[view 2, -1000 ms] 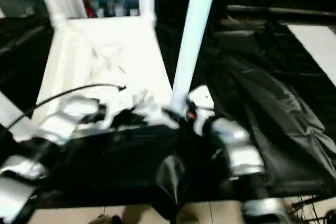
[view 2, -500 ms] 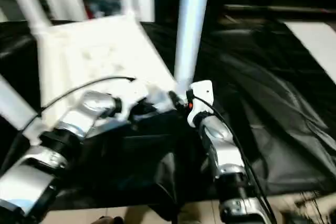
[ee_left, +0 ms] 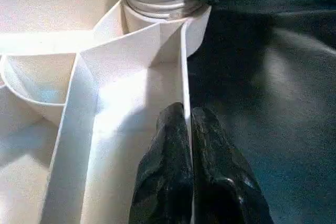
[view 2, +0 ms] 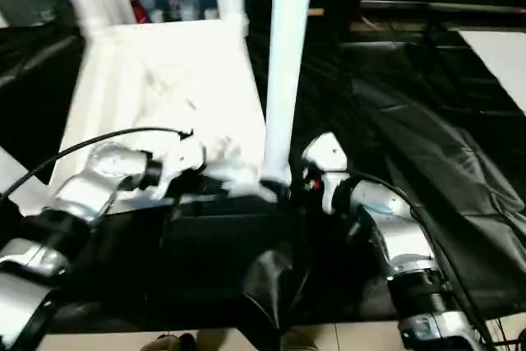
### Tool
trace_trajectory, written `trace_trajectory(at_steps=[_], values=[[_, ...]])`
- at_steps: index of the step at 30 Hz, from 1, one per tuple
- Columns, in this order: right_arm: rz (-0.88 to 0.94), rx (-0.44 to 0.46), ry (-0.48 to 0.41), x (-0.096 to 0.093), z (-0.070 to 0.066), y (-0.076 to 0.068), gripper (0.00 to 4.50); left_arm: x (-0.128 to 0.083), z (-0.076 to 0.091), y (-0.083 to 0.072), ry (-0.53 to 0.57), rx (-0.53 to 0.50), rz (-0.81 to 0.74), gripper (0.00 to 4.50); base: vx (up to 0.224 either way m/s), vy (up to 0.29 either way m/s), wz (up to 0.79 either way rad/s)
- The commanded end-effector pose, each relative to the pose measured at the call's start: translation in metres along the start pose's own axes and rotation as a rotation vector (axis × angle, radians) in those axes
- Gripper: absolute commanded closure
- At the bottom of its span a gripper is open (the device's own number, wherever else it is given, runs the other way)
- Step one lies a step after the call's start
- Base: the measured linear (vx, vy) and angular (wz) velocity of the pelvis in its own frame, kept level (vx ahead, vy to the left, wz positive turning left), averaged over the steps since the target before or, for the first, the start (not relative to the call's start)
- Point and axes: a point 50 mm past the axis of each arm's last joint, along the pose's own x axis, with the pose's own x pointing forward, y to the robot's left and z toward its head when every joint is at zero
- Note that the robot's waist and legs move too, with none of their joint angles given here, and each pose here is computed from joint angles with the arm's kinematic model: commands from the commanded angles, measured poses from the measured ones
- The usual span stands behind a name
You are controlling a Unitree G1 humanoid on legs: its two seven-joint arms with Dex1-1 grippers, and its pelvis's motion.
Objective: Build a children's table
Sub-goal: Rotate leg to tighten
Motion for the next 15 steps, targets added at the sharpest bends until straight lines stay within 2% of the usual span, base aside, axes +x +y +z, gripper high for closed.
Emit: trace_trajectory(at_steps=[1, 5, 7, 10, 12, 15], values=[[0.042, -0.016, 0.017, -0.0014, 0.0, 0.0028, 0.65, 0.0085, 0.0051, -0.0082, -0.062, -0.007, -0.078, 4.5, 0.0, 0.0, 0.0], [0.103, -0.021, 0.046, 0.001, -0.0033, 0.0057, 0.65, 0.0067, 0.0049, -0.0042, -0.044, 0.01, -0.05, 4.5, 0.0, 0.0, 0.0], [0.101, -0.017, 0.038, 0.0017, -0.002, 0.004, 0.81, 0.0054, 0.0039, -0.003, -0.037, 0.012, -0.046, 4.5, 0.0, 0.0, 0.0], [0.099, -0.007, 0.023, 0.0026, -0.0004, 0.0031, 0.81, 0.0038, 0.003, -0.0025, -0.03, 0.012, -0.044, 4.5, 0.0, 0.0, 0.0], [0.103, -0.007, 0.016, 0.0037, -0.0001, 0.0032, 1.15, 0.0027, 0.002, -0.0027, -0.027, 0.008, -0.04, 4.5, 0.0, 0.0, 0.0], [0.107, -0.002, 0.011, 0.0046, -0.0007, 0.0039, 1.3, 0.0025, 0.0016, -0.0036, -0.027, 0.003, -0.043, 4.5, 0.0, 0.0, 0.0]])
